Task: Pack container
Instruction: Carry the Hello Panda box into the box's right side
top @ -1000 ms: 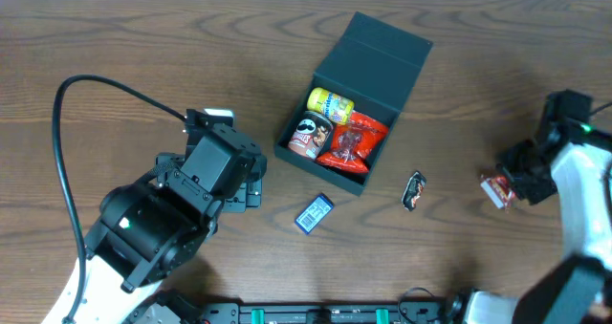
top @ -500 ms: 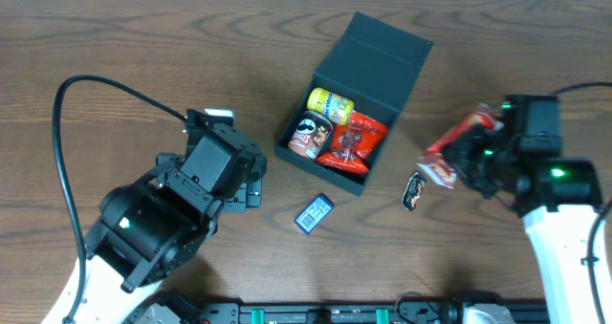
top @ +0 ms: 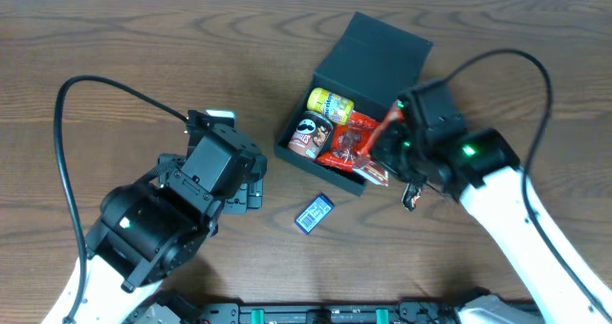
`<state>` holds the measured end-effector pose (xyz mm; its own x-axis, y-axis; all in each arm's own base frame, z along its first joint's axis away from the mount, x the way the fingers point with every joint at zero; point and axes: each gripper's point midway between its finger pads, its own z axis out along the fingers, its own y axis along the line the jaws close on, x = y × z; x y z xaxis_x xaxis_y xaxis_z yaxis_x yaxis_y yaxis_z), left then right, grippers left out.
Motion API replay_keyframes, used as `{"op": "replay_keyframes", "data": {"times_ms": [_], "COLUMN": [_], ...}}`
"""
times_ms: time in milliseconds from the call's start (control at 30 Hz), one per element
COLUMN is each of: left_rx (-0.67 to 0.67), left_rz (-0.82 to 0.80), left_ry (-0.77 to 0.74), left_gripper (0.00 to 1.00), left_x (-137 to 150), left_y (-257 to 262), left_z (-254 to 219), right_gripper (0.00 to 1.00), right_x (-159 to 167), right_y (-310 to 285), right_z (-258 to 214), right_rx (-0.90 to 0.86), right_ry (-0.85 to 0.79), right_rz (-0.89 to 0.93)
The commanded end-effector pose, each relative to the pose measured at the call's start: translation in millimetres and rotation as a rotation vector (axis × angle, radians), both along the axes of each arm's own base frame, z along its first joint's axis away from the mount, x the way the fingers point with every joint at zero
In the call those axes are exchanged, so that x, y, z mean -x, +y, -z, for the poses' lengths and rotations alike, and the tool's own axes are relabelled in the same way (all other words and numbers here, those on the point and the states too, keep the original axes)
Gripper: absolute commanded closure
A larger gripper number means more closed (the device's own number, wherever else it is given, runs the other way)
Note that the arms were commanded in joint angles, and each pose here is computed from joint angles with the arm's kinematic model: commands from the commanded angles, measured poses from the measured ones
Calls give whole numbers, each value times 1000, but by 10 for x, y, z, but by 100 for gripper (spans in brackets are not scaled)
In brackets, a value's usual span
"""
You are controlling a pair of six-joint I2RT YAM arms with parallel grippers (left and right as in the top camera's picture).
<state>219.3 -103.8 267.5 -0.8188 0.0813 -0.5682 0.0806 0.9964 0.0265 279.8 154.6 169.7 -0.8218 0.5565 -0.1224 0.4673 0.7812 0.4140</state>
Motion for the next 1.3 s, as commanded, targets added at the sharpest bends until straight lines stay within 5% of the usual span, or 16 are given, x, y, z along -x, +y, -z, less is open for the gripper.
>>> {"op": "replay_keyframes", "data": {"times_ms": [0,633,1033,1167,1267], "left_rx": [-19,-26,-26,-30,-30], "left_rz": [13,35,35,41,41], "left_ry": [12,14,15,14,15], "left_gripper": [5,5,5,5,5], "left_x": [5,10,11,10,11], "left_y": [2,-9,-8,-9,-8], "left_z": [32,35,36,36,36], "right_gripper": [88,89,80,67,46], "right_x": [-160,-476,-486,-479,-489], "right_y": [93,410,389,376,361], "right_z": [-70,785,1016,1020,1021], "right_rx": [43,73,130,143,152], "right_ry": [-21,131,154,151,146], "right_rz": [8,-64,-144,-166,-163]}}
